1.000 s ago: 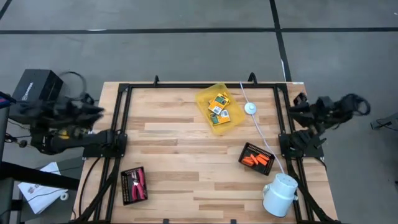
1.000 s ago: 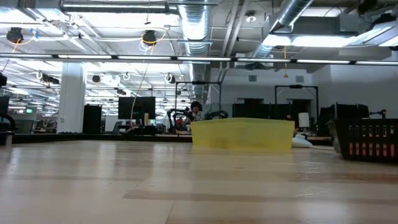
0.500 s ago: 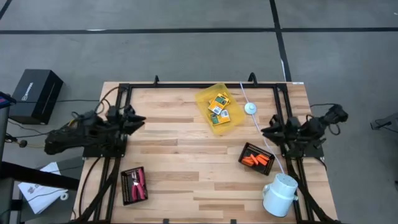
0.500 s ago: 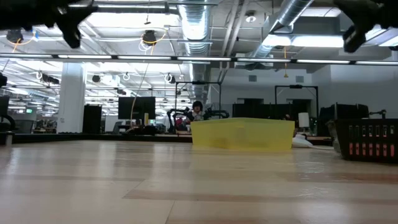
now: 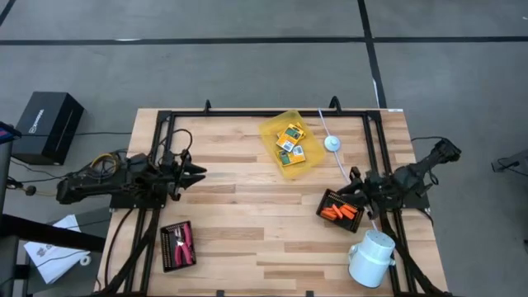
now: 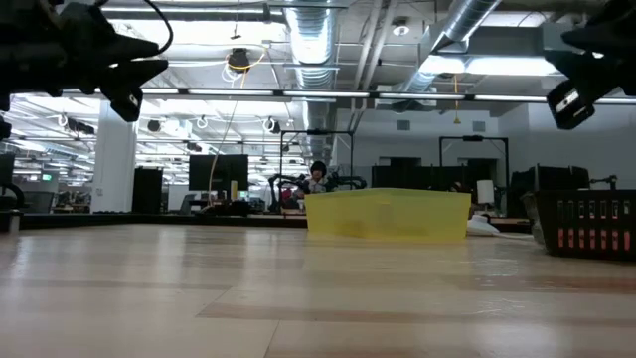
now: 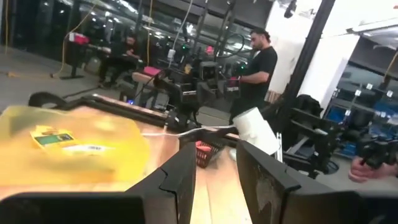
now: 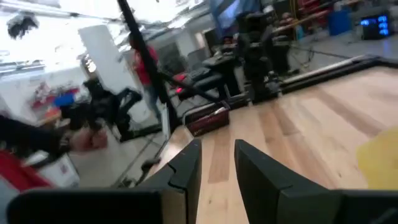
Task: Pick & Place School Supplies
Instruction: Return to Home Position
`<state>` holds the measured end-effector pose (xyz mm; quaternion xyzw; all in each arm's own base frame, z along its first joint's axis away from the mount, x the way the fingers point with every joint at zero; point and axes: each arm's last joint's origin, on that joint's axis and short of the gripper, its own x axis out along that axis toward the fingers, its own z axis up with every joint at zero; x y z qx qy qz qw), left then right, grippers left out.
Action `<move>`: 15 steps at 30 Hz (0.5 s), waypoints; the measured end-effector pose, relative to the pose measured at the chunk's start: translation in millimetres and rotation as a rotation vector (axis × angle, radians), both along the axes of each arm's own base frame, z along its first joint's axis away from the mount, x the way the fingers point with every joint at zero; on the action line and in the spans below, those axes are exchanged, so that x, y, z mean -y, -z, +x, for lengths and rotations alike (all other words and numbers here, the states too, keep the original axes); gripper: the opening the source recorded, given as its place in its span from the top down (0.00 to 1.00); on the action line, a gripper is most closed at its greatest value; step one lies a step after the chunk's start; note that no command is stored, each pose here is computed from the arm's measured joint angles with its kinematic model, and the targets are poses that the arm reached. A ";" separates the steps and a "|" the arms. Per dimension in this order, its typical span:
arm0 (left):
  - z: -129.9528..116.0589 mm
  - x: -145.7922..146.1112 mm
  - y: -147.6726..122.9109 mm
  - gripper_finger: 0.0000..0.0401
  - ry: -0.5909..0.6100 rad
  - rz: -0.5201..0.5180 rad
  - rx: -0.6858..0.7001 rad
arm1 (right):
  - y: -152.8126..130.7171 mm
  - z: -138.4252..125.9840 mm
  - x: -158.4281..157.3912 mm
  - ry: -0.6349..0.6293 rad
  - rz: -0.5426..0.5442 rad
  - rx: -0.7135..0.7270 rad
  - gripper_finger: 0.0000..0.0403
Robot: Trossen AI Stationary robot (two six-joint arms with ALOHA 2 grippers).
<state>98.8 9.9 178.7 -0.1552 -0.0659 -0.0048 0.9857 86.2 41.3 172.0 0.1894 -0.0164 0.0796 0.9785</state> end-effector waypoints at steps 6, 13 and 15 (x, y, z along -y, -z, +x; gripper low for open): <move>1.0 -0.5 1.1 0.72 -0.015 0.030 -0.014 | 9.3 5.6 -6.4 -0.099 -0.135 -0.129 0.78; 1.7 -0.6 4.1 0.72 -0.017 0.052 -0.046 | 20.9 12.0 -9.4 -0.087 -0.016 -0.282 0.78; 1.7 -0.6 4.0 0.72 -0.019 0.072 -0.046 | 20.6 11.9 -9.3 -0.087 -0.015 -0.279 0.78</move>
